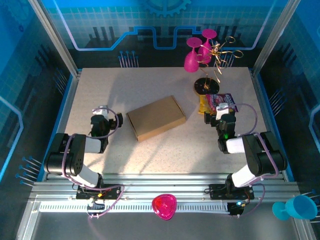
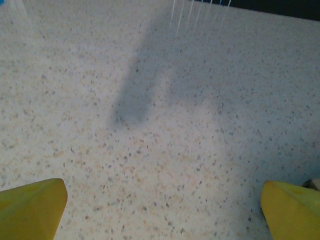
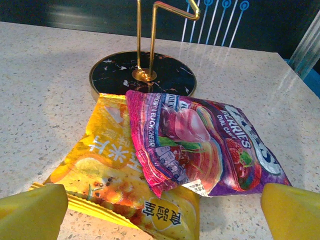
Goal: Fold the paper box
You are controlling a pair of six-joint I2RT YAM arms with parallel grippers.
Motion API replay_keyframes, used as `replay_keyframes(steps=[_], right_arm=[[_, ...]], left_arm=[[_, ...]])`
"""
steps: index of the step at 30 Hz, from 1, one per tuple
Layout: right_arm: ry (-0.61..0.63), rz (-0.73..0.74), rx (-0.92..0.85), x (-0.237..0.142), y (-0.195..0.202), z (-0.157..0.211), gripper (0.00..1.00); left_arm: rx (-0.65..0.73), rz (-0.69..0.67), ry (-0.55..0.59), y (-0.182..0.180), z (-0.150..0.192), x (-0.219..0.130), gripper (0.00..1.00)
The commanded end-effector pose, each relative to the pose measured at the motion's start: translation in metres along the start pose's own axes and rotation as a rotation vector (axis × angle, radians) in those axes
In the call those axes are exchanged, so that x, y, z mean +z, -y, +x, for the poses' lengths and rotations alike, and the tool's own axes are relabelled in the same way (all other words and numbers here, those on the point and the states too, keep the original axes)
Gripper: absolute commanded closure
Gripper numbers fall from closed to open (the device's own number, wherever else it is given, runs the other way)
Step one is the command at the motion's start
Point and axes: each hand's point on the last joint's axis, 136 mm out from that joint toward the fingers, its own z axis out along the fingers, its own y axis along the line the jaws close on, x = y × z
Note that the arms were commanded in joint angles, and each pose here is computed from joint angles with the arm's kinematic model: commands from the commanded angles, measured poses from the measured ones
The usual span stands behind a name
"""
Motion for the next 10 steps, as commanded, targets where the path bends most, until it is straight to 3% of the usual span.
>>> replay_keyframes(steps=[1,10], right_arm=[[0.034,0.013,-0.022,-0.0015,-0.0022,-0.0060,0.00],[0.013,0.021,0.004,0.0021,0.0036,-0.0047,0.00]], left_arm=[[0.021,0.005,0.087,0.0039,-0.0239,0.0012,0.01],[0.033,0.000,0.086,0.0051,-0.0233,0.0014,0.01]])
